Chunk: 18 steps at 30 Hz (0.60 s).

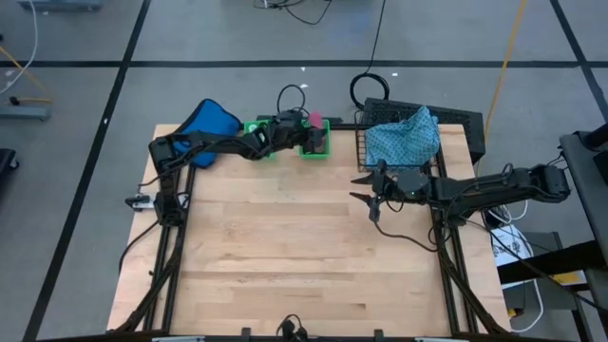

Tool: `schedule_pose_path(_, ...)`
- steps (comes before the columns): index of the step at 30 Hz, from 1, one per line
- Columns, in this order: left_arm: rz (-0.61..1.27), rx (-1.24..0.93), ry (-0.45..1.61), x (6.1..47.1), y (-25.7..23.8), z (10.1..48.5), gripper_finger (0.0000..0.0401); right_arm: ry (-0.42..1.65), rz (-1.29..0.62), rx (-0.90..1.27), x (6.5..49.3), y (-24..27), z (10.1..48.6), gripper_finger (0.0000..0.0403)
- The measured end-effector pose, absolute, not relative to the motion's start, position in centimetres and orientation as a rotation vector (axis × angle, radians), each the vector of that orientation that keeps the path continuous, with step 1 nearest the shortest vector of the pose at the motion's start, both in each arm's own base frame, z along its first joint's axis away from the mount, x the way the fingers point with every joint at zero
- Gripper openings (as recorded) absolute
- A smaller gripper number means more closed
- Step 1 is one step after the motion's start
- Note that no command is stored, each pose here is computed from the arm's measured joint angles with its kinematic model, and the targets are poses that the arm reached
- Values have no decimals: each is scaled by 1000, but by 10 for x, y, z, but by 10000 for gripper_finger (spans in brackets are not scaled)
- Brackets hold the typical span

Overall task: Pick & place medical supplies in basket/bin
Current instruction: Put the pink bandage into the right green bin

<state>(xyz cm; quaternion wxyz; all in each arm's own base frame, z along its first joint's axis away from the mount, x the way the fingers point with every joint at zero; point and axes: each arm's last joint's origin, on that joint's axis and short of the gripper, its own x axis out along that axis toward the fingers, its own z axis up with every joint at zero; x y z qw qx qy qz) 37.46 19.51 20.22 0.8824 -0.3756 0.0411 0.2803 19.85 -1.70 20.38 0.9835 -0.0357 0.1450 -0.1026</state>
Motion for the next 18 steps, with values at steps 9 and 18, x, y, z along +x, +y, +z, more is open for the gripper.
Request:
schedule_pose_path(9,581,-752,57,370,201,212,264,293,-209,-53,198,-17,204,160)
schedule_pose_path(18,763,-670,111,357,246,250,264,289,-209,-53,199,-17,204,160)
